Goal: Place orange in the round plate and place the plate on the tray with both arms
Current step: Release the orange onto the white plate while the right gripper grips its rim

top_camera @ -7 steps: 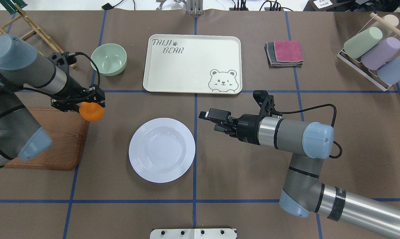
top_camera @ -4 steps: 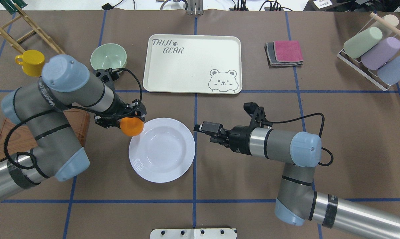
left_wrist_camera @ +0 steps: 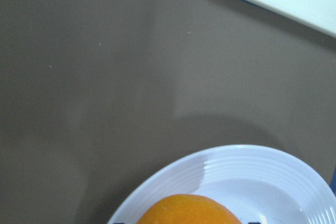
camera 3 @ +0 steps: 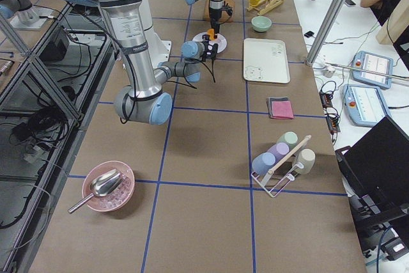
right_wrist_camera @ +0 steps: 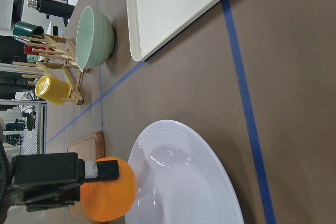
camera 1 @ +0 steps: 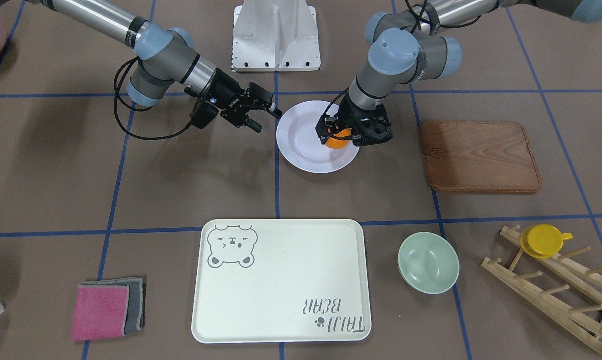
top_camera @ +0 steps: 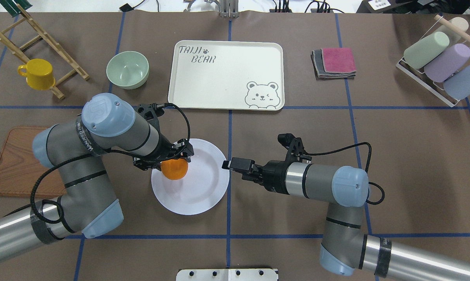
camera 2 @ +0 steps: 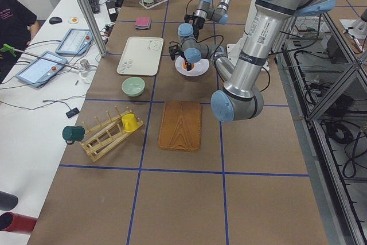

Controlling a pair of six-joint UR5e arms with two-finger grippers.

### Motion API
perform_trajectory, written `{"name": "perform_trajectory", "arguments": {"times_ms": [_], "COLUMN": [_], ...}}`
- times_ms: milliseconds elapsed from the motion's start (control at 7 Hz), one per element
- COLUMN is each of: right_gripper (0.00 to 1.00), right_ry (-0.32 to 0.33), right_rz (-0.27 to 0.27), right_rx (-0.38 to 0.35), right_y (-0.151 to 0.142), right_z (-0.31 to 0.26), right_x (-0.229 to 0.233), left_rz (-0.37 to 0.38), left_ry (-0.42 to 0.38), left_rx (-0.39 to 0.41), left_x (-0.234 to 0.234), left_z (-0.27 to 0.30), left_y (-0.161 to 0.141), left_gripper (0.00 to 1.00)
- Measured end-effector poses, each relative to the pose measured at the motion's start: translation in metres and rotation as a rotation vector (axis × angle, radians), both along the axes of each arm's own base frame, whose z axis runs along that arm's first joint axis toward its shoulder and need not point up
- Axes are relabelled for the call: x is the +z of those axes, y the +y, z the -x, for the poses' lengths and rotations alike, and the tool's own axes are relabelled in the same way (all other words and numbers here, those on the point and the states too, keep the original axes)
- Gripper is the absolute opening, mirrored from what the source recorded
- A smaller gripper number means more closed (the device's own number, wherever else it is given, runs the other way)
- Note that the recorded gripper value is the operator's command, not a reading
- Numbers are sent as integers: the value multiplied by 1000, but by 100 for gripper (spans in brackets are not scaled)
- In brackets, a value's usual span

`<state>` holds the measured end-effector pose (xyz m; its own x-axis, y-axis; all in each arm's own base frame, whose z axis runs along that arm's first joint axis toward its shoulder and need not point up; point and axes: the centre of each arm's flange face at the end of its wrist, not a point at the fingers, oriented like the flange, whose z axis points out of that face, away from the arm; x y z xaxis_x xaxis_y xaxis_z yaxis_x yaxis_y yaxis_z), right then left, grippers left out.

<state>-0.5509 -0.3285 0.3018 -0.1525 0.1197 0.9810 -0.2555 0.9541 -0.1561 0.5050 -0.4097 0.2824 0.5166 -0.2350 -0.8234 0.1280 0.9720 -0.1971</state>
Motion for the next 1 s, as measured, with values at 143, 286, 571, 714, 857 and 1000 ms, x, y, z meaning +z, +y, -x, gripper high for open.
{"name": "perform_trajectory", "arguments": {"times_ms": [143, 286, 571, 714, 857, 1000], "right_gripper": [99, 99, 99, 98, 94, 85], "right_ry": [5, 10, 21, 24, 25, 26], "right_rz": [2, 4, 8, 8, 9, 9], "right_rx": [-8, -12, -15, -17, -18, -21], "right_y": [4, 7, 15, 17, 18, 20], "right_z": [9, 20, 39, 43, 45, 46], "right_x": [1, 0, 1, 3, 3, 3], "left_rz": [-4, -6, -13, -23, -29, -31], "left_ry": [0, 2, 8, 8, 5, 3], "left_rx": [1, 0, -14, -15, -14, -14], "left_x": [0, 0, -2, -1, 1, 3], "left_z": [0, 3, 18, 23, 26, 28], "left_y": [1, 0, -10, -13, -15, -15], "left_gripper": [98, 98, 98, 98, 98, 98]}}
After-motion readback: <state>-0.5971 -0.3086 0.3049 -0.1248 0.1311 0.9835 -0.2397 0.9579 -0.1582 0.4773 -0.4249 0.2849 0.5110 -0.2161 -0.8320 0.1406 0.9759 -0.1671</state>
